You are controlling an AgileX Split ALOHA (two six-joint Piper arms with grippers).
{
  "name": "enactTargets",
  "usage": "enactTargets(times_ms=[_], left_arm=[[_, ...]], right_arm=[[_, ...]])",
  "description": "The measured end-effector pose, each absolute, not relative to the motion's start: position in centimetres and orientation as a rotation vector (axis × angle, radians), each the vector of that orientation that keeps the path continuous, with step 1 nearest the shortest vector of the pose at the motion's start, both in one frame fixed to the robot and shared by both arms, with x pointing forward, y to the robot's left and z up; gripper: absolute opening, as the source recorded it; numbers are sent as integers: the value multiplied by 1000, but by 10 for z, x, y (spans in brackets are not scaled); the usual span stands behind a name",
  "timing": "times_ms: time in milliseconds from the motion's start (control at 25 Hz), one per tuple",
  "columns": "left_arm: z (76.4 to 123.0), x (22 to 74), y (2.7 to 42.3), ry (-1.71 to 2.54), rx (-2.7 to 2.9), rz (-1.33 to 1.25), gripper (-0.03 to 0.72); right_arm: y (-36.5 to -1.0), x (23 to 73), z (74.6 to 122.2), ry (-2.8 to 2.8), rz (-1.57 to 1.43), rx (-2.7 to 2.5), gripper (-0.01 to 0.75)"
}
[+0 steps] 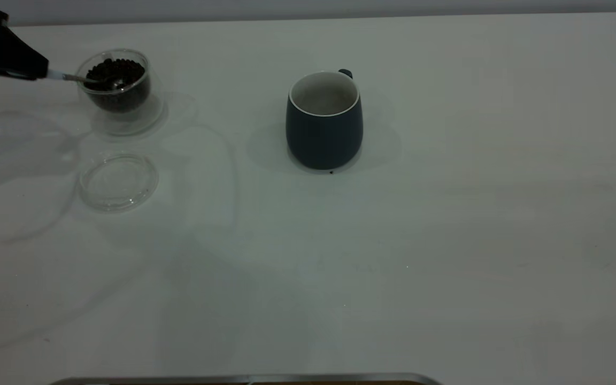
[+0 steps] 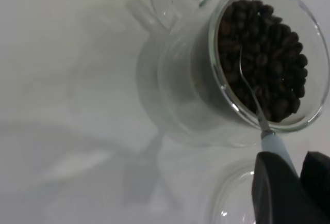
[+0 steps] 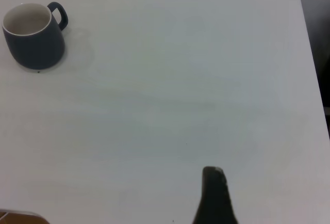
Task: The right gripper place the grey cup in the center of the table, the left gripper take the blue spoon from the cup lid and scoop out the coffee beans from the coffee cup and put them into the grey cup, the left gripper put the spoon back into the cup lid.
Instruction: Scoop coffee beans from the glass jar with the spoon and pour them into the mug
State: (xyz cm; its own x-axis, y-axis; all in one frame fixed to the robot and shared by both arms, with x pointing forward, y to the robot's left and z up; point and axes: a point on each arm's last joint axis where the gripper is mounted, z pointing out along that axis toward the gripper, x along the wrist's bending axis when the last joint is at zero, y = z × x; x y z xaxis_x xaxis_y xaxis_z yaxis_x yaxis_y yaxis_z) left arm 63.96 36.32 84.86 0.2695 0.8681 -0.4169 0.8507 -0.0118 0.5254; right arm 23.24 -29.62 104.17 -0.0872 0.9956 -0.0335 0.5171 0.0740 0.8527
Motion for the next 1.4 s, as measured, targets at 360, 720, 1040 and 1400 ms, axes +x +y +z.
enactTargets(times_ms=[360,720,1040,1400], left_arm=[[847,637,363,1709,1642,-128,129],[850,625,389,1775,1507,-249,129],[852,621,398,1771,1466,-285,129],[832,620,394,1779,1376,-377,129]], right_arm=[[-296,232,1042,1687,912,1517,592],[-296,232,1042,1687,912,1517,592],[-296,232,1042,1687,912,1517,592],[-296,232,1042,1687,912,1517,591]])
